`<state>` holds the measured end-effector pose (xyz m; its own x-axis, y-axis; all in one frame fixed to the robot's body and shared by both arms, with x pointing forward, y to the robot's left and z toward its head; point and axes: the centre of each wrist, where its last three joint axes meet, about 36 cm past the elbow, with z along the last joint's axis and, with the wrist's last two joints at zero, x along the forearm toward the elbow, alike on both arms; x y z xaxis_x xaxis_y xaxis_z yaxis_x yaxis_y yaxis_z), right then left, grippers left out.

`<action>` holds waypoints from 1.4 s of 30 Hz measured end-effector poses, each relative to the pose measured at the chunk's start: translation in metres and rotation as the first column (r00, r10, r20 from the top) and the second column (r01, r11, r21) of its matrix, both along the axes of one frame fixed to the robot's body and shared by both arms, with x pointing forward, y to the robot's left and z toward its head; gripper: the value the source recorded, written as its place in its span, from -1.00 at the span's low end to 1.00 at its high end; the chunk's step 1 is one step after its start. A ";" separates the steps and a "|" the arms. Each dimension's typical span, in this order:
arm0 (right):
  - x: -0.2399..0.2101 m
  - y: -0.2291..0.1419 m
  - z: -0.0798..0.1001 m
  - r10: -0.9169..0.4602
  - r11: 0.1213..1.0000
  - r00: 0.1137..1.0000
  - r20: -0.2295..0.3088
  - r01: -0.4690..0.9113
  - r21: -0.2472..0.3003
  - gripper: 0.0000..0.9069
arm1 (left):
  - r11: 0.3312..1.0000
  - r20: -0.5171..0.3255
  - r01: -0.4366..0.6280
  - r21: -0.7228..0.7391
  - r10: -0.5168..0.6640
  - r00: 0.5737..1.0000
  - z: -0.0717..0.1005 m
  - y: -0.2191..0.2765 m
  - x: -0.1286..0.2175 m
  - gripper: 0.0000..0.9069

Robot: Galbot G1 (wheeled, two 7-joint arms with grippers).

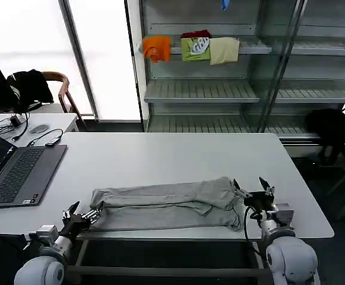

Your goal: Fold and organize the clothes.

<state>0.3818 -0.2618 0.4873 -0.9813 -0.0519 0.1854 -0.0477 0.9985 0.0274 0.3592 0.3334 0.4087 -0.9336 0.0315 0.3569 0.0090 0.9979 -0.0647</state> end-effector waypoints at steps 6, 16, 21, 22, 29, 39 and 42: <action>0.000 -0.002 0.006 -0.003 0.998 1.000 0.016 0.002 0.057 1.00 | 1.000 0.000 -0.025 0.000 0.025 1.000 -0.002 -0.004 0.000 0.58; -0.002 -0.007 0.009 -0.023 0.996 1.000 0.018 0.021 0.086 1.00 | 1.000 -0.016 -0.020 -0.006 0.019 1.000 -0.003 -0.014 0.002 -0.98; -0.004 -0.008 0.010 -0.028 0.995 0.999 0.018 0.026 0.093 1.00 | 1.000 -0.030 -0.012 -0.004 0.012 0.999 -0.002 -0.017 0.002 -0.98; -0.004 -0.008 0.010 -0.028 0.995 0.999 0.018 0.026 0.095 1.00 | 1.000 -0.033 -0.012 -0.004 0.011 0.999 -0.002 -0.018 0.003 -0.98; -0.005 -0.009 0.012 -0.033 0.995 0.999 0.023 0.031 0.099 1.00 | 1.000 -0.058 -0.008 0.003 0.008 0.998 -0.002 -0.022 0.004 -1.00; -0.006 -0.009 0.014 -0.045 0.994 0.999 0.026 0.042 0.104 1.00 | 0.999 -0.048 0.013 0.029 -0.012 0.999 -0.003 -0.023 0.007 -1.00; -0.007 -0.011 0.014 -0.050 0.994 0.998 0.025 0.047 0.102 1.00 | 0.999 -0.029 0.014 0.043 -0.013 0.999 -0.001 -0.019 0.008 -1.00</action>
<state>0.3751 -0.2727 0.5012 -0.9877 -0.0217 0.1545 -0.0017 0.9918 0.1279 0.3672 0.3140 0.4073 -0.9224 0.0283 0.3852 0.0215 0.9995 -0.0218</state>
